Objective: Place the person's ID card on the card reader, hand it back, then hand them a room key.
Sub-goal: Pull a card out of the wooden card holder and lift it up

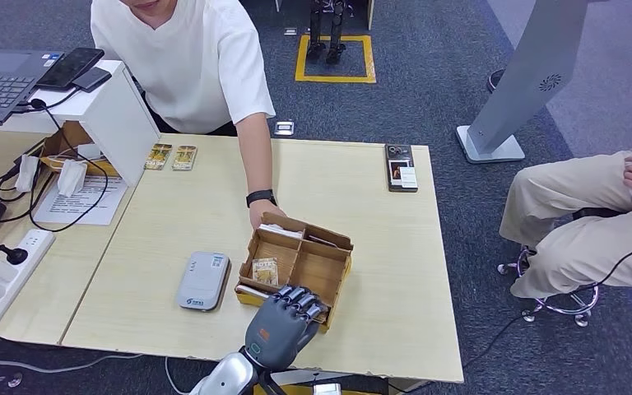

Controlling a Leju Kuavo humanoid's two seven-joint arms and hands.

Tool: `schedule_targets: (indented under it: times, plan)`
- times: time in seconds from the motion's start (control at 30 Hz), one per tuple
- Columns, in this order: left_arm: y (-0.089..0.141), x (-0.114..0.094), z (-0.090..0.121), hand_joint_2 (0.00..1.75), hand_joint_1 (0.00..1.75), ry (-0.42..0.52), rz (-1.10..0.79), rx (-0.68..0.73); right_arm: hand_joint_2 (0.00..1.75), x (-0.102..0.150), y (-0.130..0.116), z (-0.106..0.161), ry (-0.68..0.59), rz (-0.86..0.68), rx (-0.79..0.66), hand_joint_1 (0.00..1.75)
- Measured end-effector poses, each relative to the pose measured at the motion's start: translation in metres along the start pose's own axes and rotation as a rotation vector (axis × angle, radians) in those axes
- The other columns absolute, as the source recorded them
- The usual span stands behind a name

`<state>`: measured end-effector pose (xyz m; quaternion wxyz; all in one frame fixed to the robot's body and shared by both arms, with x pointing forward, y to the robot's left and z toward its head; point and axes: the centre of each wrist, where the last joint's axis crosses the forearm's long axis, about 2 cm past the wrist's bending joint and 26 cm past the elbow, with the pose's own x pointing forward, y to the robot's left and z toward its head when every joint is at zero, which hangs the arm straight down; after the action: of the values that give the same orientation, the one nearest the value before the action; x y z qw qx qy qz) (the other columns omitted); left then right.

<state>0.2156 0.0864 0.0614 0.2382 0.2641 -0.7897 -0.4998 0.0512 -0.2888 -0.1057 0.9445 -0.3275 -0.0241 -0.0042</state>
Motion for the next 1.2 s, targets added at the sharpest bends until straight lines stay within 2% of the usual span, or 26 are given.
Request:
schedule_targets:
  times: [0.13, 0.2, 0.7, 0.9, 0.93, 1.07, 1.2]
  plan:
    - [0.0, 0.0, 0.0001, 1.75, 0.54, 0.001, 0.001, 0.0, 1.75, 0.0, 0.0, 0.0, 0.0, 0.0, 0.0, 0.0]
    - [0.0, -0.0001, 0.0001, 1.75, 0.44, 0.002, 0.001, 0.0, 1.75, 0.0, 0.0, 0.0, 0.0, 0.0, -0.001, 0.0]
    - [0.0, -0.0001, 0.0001, 1.75, 0.35, 0.002, 0.002, 0.0, 1.75, 0.0, 0.0, 0.0, 0.0, 0.0, -0.001, 0.0]
    - [0.0, -0.0002, 0.0002, 1.75, 0.52, -0.002, 0.008, 0.003, 1.75, 0.0, 0.0, 0.0, -0.001, -0.001, -0.002, 0.0]
    - [0.0, -0.0002, 0.0001, 1.75, 0.63, -0.003, 0.009, 0.003, 1.75, 0.0, 0.0, 0.0, -0.001, -0.001, -0.002, 0.0]
    - [-0.0001, -0.0002, 0.0002, 1.75, 1.45, -0.004, 0.009, 0.003, 1.75, 0.0, 0.0, 0.0, -0.002, -0.002, -0.002, 0.0]
    - [-0.0007, -0.0001, 0.0007, 1.75, 1.73, -0.005, 0.007, -0.001, 1.75, 0.0, 0.0, 0.0, -0.003, -0.002, -0.002, 0.0]
